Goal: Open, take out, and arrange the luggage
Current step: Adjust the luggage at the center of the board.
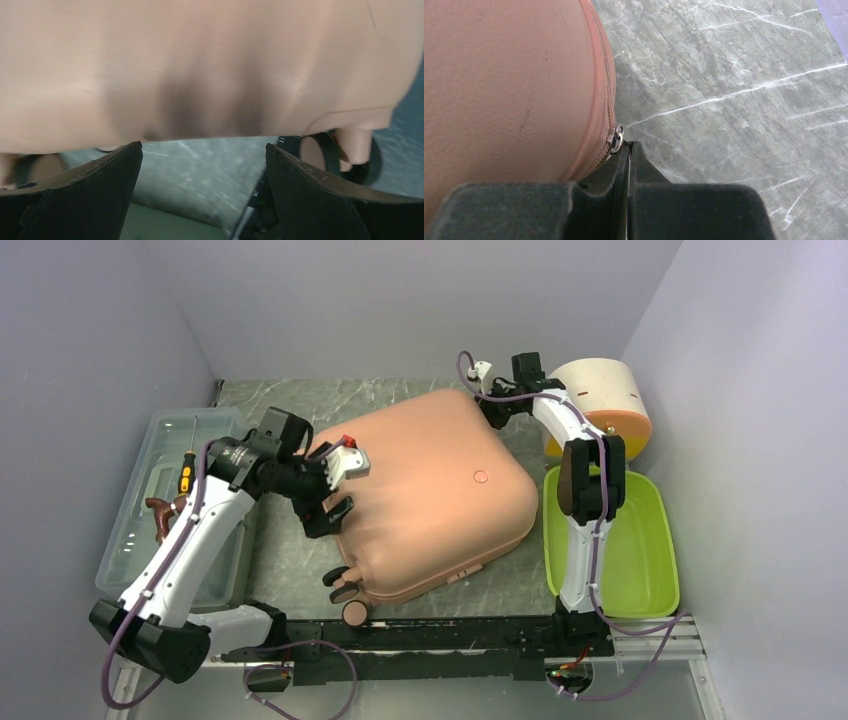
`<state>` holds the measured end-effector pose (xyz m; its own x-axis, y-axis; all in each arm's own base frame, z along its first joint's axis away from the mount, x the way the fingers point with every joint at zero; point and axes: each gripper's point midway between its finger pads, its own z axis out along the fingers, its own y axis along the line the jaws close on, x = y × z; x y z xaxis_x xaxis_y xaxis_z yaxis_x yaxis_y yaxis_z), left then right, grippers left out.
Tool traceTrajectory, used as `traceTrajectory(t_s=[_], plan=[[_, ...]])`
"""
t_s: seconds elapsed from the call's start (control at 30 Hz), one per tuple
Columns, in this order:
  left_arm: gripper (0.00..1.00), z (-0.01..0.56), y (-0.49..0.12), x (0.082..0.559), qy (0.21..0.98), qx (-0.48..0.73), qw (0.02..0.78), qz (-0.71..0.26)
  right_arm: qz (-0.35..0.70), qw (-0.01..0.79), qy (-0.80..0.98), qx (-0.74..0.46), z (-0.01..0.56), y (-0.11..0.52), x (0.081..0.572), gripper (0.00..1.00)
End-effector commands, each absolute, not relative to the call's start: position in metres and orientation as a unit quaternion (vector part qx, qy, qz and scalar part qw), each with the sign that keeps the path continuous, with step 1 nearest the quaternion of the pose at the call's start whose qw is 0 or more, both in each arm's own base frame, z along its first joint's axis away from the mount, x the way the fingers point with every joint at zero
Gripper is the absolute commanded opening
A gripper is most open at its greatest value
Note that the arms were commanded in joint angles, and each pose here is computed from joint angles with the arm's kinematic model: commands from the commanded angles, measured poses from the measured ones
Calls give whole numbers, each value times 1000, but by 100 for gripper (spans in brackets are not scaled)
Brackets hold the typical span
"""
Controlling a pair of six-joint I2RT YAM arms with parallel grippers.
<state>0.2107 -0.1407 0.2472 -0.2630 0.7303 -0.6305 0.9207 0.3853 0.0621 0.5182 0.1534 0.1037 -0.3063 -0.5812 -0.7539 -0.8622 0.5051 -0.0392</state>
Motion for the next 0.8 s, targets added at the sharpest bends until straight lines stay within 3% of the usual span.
traceTrajectory(t_s=[0.0, 0.23, 0.6, 0.7, 0.77], plan=[[99, 246, -157, 158, 760, 536, 247, -271, 95, 457, 761, -451, 145, 136, 558, 0], [99, 252, -173, 114, 732, 535, 211, -364, 83, 456, 771, -437, 142, 129, 550, 0], [98, 205, -156, 128, 774, 544, 184, -267, 73, 452, 791, -405, 140, 123, 558, 2], [97, 191, -143, 154, 799, 531, 202, -195, 68, 450, 804, -384, 146, 119, 557, 39], [97, 188, -133, 172, 813, 517, 224, -147, 64, 448, 807, -379, 150, 116, 551, 54]])
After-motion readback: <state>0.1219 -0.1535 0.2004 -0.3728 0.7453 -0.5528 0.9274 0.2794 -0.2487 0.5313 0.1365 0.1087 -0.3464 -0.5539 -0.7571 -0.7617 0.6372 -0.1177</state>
